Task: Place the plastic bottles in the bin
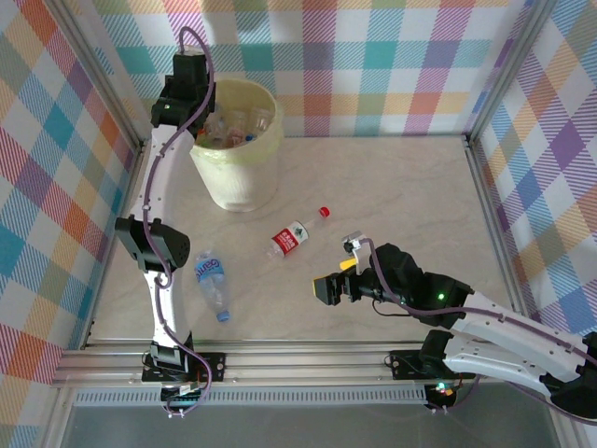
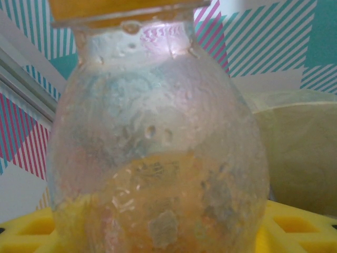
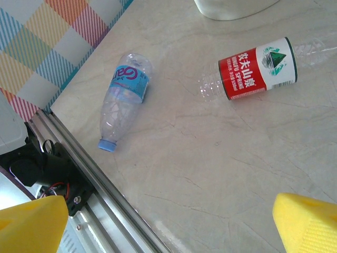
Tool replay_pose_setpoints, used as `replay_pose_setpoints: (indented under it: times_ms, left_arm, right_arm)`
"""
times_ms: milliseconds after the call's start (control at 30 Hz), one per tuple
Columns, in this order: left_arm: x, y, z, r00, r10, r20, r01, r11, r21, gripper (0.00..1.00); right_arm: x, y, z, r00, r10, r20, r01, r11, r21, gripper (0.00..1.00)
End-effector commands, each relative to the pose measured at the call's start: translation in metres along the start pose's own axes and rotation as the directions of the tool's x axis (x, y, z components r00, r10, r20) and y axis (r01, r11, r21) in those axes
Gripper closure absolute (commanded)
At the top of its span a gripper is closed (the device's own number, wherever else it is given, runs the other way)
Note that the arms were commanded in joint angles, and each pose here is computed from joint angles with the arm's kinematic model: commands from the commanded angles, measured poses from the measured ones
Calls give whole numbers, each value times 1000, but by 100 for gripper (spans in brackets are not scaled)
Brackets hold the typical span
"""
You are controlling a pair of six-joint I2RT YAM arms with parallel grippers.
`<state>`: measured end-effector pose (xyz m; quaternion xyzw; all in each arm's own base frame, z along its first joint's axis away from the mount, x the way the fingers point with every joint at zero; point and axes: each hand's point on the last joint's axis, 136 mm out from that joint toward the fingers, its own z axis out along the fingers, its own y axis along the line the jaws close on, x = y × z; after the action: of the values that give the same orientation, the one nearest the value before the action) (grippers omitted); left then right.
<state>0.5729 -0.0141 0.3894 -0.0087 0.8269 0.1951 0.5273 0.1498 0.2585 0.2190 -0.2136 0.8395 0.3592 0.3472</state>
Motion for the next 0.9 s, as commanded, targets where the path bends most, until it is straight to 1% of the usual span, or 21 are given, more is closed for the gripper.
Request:
replay_pose_setpoints:
  times_ms: [0,333,533,667,700,867]
  left_arm:
    - [11,-3,4,999,-16,-43,17,1000,23,36]
    - [51,-20,17,985,11,-172,0,998,60,37]
    - [57,-24,19,981,-3,-193,18,997,76,36]
    - [48,-22,10,985,-29,-173,45,995,90,33]
    - [45,-22,7,985,-37,-169,54,994,97,32]
    - [37,-19,-9,984,-83,-159,103,987,126,12]
  right_arm:
    - [-3,1,-3,1000,10,15,-10,1000,-3,0]
    - [0,0,-4,1000,18,24,-18,1000,-10,0]
    - [0,-1,-4,1000,19,25,-19,1000,-7,0]
    - [1,-2,-3,999,22,24,-22,1000,-4,0]
    - [2,-2,-3,999,22,23,-22,1000,-5,0]
    - [0,-2,-2,999,29,27,-28,1000,-5,0]
